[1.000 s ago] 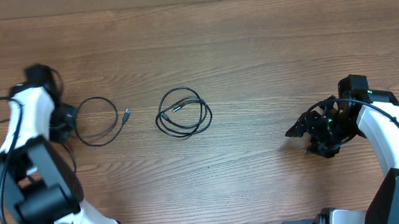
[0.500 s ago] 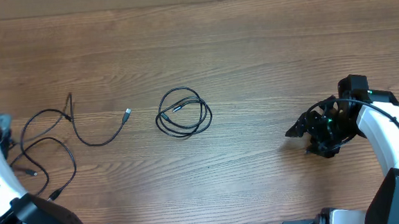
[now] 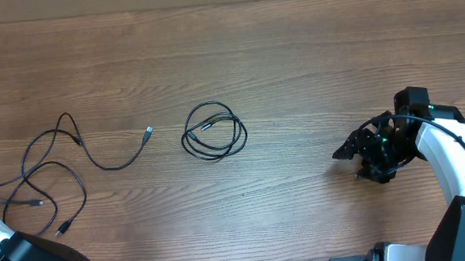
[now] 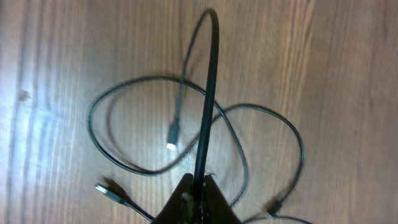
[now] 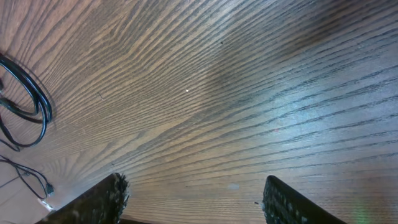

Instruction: Untangle cables

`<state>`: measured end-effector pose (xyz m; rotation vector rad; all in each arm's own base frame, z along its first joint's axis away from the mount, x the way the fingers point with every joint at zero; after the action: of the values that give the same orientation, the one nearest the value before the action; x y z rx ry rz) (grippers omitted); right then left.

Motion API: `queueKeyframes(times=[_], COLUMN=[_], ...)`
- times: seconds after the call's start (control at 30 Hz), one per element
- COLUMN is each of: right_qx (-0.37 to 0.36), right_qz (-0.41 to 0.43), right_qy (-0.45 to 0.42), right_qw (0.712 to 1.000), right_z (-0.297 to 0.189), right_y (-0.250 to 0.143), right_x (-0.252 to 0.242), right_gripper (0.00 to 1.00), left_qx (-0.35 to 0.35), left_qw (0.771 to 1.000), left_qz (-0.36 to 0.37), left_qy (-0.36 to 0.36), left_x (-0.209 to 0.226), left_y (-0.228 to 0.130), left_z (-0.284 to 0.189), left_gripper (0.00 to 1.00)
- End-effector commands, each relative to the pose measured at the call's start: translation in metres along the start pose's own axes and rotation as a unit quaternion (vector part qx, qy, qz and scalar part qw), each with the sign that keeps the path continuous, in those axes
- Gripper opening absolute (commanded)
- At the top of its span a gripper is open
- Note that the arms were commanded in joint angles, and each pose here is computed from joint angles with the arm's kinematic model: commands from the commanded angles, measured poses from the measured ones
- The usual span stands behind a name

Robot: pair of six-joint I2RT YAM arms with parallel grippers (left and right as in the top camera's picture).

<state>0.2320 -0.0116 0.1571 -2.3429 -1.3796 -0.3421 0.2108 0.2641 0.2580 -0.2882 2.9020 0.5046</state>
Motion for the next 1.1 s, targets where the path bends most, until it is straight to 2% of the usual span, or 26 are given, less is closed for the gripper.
queueKeyframes(times=[0.0, 0.03, 0.1, 0.13, 0.4, 0.5, 0.6, 0.7, 0.77, 0.87, 0.9, 0.97, 1.07], right_qx=[-0.017, -0.018, -0.018, -0.018, -0.019, -0.019, -0.019, -0.019, -0.019, -0.019, -0.018, -0.018, -0.015], right_qz=[-0.009, -0.009, -0.009, -0.009, -0.01, -0.01, -0.01, -0.01, -0.01, -0.01, -0.01, -0.009, -0.008], right_qy=[0.006, 0.006, 0.006, 0.006, 0.006, 0.006, 0.006, 0.006, 0.006, 0.006, 0.006, 0.006, 0.005], right_qw=[1.0, 1.0, 1.0, 1.0, 1.0, 1.0, 1.0, 1.0, 1.0, 1.0, 1.0, 1.0, 1.0], right_z=[-0.007, -0.007, -0.007, -0.007, -0.007, -0.007, -0.007, -0.007, -0.007, -0.007, -0.007, -0.007, -0.007], right_y=[0.003, 0.003, 0.003, 0.003, 0.003, 0.003, 0.003, 0.003, 0.003, 0.003, 0.003, 0.003, 0.002], right_x=[0.004, 0.004, 0.004, 0.004, 0.005, 0.005, 0.005, 0.005, 0.005, 0.005, 0.004, 0.004, 0.004], right_gripper=[0.69, 0.69, 0.69, 0.69, 0.69, 0.69, 0.69, 0.69, 0.69, 0.69, 0.69, 0.69, 0.69], left_qx=[0.017, 0.022, 0.038, 0.044, 0.066, 0.072, 0.075, 0.064, 0.052, 0.042, 0.045, 0.056, 0.093], left_qw=[0.999, 0.999, 0.997, 0.997, 0.992, 0.987, 0.973, 0.934, 0.893, 0.816, 0.759, 0.715, 0.664], left_qz=[-0.011, -0.011, -0.003, 0.0, 0.054, 0.099, 0.181, 0.316, 0.41, 0.543, 0.619, 0.67, 0.723], left_qy=[-0.044, -0.048, -0.064, -0.069, -0.092, -0.102, -0.123, -0.155, -0.176, -0.195, -0.198, -0.194, -0.169], left_x=[-0.005, -0.005, -0.008, -0.009, -0.026, -0.037, -0.055, -0.076, -0.089, -0.101, -0.106, -0.108, -0.108], left_y=[-0.001, -0.001, -0.004, -0.004, -0.026, -0.044, -0.071, -0.107, -0.13, -0.166, -0.19, -0.212, -0.25], left_z=[-0.013, -0.013, -0.014, -0.014, -0.018, -0.021, -0.027, -0.035, -0.038, -0.039, -0.036, -0.029, -0.009], left_gripper=[0.34, 0.52, 0.65, 0.67, 0.68, 0.68, 0.68, 0.7, 0.7, 0.79, 0.88, 0.99, 1.0])
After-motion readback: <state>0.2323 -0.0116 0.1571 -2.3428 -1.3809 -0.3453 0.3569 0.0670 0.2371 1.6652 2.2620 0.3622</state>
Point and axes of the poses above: each gripper's point midway between its finger pads, its own z axis out along the fingers, its own x axis along the line the jaws close on, y = z × x, the point moved 10 cm from there along -z, back along the fingers, and after that the axes turned 2 degrees about -z, right-handed, at the moved point
